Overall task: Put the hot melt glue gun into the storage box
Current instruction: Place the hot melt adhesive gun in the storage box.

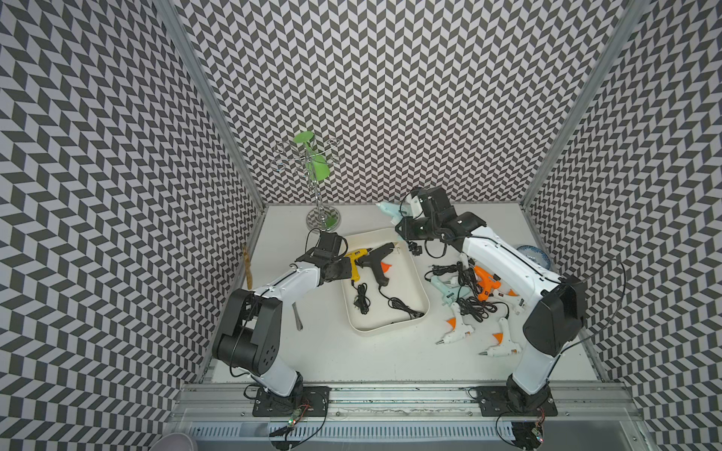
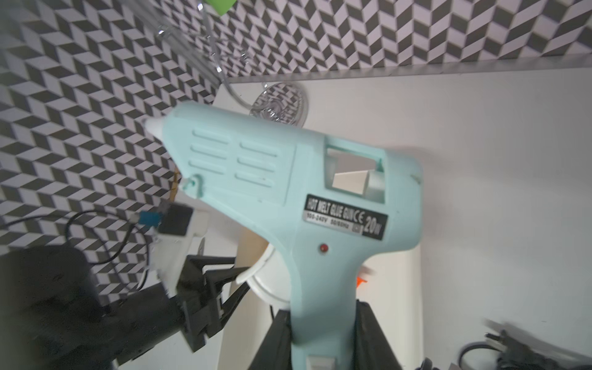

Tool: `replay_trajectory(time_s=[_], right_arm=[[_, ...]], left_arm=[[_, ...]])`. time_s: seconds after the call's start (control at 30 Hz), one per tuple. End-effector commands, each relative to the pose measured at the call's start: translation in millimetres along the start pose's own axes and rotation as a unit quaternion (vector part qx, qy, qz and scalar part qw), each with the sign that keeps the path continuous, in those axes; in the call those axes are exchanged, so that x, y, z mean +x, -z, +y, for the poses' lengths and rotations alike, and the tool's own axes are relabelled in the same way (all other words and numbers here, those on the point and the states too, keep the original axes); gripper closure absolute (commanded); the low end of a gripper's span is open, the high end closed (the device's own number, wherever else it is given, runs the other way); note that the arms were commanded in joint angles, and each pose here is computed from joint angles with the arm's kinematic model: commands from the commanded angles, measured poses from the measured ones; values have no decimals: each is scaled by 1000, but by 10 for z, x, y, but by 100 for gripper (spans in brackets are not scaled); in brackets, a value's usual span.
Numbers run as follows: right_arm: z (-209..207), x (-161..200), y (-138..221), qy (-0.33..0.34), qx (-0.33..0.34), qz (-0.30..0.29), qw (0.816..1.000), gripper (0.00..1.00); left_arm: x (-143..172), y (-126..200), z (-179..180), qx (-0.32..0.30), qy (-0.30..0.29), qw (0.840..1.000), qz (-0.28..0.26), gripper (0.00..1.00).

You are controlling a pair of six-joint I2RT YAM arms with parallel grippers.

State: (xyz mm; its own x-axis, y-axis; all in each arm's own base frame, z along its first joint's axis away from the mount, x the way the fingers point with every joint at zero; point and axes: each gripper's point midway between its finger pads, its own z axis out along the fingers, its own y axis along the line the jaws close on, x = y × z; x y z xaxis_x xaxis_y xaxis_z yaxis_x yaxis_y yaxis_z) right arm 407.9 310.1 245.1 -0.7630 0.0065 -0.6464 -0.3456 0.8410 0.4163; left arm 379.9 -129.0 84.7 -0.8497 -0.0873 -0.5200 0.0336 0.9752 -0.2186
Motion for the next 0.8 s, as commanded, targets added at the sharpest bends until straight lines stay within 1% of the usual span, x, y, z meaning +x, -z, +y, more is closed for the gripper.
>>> replay_trajectory(time_s=[0.0, 0.1, 0.23, 0.43, 0.6, 0.63, 0.77], right_arm=[[178, 8, -100, -35, -37, -22, 998, 81], [79, 176, -332, -52, -24, -10, 998, 81], [-189, 435, -684, -57, 18, 14, 998, 81], [-511, 591, -1089, -12, 95, 17, 995, 81], [-688, 691, -1343, -4, 128, 34, 991, 77], [-713, 721, -1382, -3, 132, 39, 990, 75], [-786, 787, -1415, 4, 154, 58, 986, 51]], left_arm=[[-92, 1, -60, 6, -5, 1000, -9, 54], [-96, 3, -72, 9, -6, 1000, -9, 54], [-88, 3, -86, 13, -8, 1000, -9, 54], [-60, -8, -88, 16, -10, 1000, -6, 54], [-65, -2, -96, 17, -10, 1000, -6, 54], [-73, 10, -97, 17, -10, 1000, -7, 54], [-68, 28, -76, 14, -12, 1000, -8, 54]])
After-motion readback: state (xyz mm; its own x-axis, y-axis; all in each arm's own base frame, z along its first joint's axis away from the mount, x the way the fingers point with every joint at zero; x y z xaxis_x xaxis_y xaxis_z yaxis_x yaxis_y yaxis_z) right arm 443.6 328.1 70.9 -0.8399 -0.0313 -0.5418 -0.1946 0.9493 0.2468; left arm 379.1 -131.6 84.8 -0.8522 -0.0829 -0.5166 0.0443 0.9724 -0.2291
